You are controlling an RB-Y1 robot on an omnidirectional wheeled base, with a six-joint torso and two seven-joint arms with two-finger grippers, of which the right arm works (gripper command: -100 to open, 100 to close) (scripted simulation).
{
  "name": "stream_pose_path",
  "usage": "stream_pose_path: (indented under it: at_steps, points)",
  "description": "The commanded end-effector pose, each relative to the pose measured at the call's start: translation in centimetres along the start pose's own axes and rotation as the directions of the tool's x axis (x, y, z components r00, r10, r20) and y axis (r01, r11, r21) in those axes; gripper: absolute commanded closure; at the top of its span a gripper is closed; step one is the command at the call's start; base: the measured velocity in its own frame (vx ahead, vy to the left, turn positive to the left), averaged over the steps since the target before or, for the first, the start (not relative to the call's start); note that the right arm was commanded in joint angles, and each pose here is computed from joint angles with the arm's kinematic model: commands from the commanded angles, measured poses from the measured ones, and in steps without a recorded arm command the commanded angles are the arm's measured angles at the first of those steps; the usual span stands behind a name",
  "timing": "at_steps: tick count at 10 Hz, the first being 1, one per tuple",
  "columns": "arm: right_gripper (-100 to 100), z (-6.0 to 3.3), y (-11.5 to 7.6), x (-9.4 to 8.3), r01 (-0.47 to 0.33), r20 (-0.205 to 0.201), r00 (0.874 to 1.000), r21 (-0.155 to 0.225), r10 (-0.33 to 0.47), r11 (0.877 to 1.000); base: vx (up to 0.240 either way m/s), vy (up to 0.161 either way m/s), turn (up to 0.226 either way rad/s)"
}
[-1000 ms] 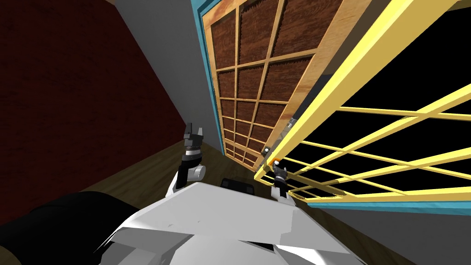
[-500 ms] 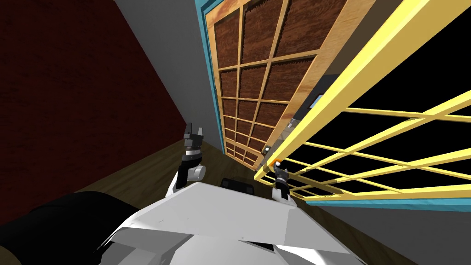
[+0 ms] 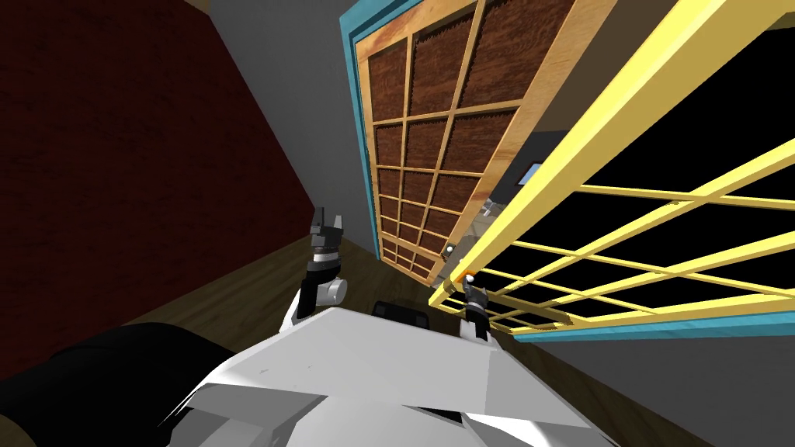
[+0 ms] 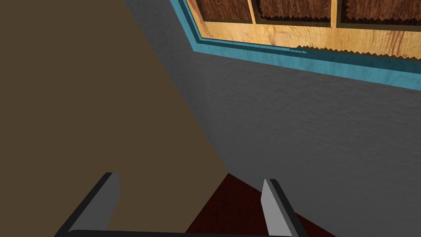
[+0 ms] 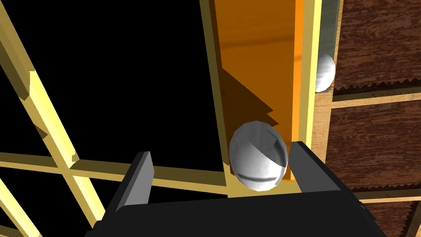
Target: Pull the door open
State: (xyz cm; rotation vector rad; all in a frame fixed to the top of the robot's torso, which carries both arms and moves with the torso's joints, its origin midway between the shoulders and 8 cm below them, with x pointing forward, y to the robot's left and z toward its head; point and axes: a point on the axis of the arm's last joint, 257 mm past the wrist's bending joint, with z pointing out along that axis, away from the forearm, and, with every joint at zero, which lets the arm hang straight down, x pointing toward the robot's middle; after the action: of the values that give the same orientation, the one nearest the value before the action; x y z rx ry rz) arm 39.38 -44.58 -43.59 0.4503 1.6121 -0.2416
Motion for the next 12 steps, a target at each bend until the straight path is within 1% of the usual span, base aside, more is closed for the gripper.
stream_pose_path:
  at_steps: [1,3,4,5,6,7,8,9,10,11,12]
  points:
    - [100,-0.37,-3.0,-0.3,0.013,0.004,1.000,0.044,-0.013,0.999,-0.025,0.003,0.010]
    - [100,-0.37,-3.0,-0.3,0.013,0.004,1.000,0.044,-0.013,0.999,-0.013,0.003,0.007]
    - [100,-0.71,-3.9,-0.3,-0.015,0.003,1.000,0.056,0.015,0.998,-0.057,0.013,-0.006]
    - [100,-0.71,-3.9,-0.3,-0.015,0.003,1.000,0.056,0.015,0.998,-0.061,0.014,-0.006]
    - [100,-0.87,-4.3,-0.2,-0.031,0.004,1.000,0.061,0.031,0.998,-0.040,0.017,-0.015]
    - [100,-1.44,-4.0,1.0,-0.044,-0.023,0.999,0.062,0.045,0.997,-0.034,-0.008,-0.005]
    - [100,-0.87,-4.3,-0.2,-0.031,0.004,1.000,0.061,0.031,0.998,-0.032,-0.011,-0.015]
    - [100,-0.90,-4.0,-0.2,-0.034,0.005,0.999,0.060,0.034,0.998,-0.024,0.006,0.005]
    - [100,-0.87,-4.3,-0.2,-0.031,0.004,1.000,0.061,0.031,0.998,0.001,0.009,0.007]
    - [100,-1.23,-4.1,0.6,-0.039,-0.014,0.999,0.062,0.040,0.997,0.008,0.003,-0.020]
    - [100,-0.87,-4.3,-0.2,-0.031,0.004,1.000,0.061,0.031,0.998,0.000,0.003,-0.016]
